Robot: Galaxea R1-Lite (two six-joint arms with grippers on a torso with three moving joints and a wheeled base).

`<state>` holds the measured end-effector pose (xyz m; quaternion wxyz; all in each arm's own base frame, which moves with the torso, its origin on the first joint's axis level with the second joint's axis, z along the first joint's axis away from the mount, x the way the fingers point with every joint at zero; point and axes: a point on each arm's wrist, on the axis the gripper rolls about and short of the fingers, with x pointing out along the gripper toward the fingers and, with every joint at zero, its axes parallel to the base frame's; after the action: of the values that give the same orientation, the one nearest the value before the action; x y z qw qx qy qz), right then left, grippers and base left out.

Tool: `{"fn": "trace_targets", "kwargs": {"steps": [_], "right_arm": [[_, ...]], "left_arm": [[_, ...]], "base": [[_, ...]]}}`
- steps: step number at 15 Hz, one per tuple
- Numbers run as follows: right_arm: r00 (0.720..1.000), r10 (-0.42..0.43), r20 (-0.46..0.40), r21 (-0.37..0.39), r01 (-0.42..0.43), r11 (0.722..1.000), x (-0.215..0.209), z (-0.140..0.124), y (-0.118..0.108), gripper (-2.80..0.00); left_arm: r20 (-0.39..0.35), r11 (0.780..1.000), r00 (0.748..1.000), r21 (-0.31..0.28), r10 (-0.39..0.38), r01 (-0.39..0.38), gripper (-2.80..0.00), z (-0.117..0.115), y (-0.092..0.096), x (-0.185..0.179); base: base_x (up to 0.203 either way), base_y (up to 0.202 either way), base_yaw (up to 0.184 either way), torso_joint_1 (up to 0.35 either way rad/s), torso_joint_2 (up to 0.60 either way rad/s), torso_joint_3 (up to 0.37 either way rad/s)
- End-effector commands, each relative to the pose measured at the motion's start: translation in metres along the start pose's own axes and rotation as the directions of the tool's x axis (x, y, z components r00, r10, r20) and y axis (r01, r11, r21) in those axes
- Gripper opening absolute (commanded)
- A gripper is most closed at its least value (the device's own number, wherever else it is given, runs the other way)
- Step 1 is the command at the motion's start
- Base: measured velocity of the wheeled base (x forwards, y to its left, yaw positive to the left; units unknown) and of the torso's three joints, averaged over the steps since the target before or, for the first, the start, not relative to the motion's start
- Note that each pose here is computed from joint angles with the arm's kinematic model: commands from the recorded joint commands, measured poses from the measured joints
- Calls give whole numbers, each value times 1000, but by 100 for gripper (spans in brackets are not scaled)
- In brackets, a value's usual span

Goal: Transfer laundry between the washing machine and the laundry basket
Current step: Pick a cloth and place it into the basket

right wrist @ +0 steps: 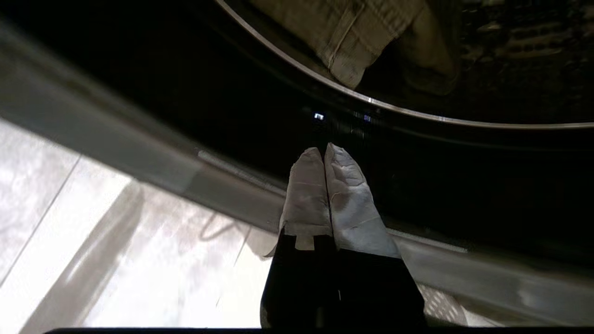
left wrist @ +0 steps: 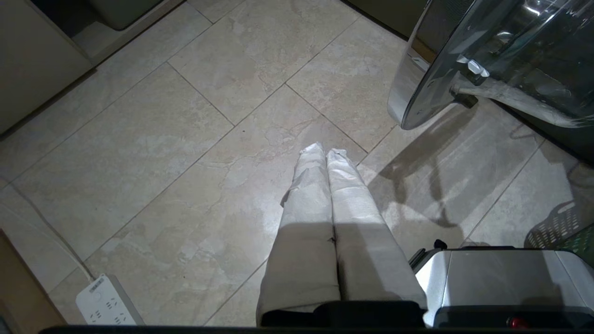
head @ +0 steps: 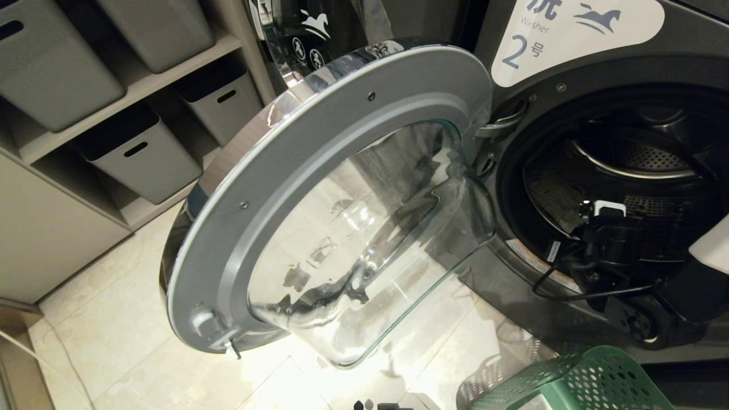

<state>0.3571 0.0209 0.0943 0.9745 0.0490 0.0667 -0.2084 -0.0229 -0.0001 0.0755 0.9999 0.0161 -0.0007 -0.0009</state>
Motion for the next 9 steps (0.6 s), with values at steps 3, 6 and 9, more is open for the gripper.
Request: {"fn": "trace_targets", "kwargs": {"steps": [3, 6, 9], "right_arm": [[997, -39, 69, 41, 36, 998, 29, 12, 0, -280], [994, -72, 80, 51, 68, 996, 51, 8, -6, -280], [992, -108, 71, 50, 105, 993, 75, 4, -13, -280]], "left_arm": [[-3, 1000, 1000, 0, 0, 0, -280, 0, 0, 0], [-3, 1000, 1000, 0, 0, 0, -280, 0, 0, 0], [-3, 1000, 1000, 0, 0, 0, -280, 0, 0, 0]], "base": [[0, 0, 0, 0, 0, 0], [0, 0, 0, 0, 0, 0], [0, 0, 0, 0, 0, 0]]}}
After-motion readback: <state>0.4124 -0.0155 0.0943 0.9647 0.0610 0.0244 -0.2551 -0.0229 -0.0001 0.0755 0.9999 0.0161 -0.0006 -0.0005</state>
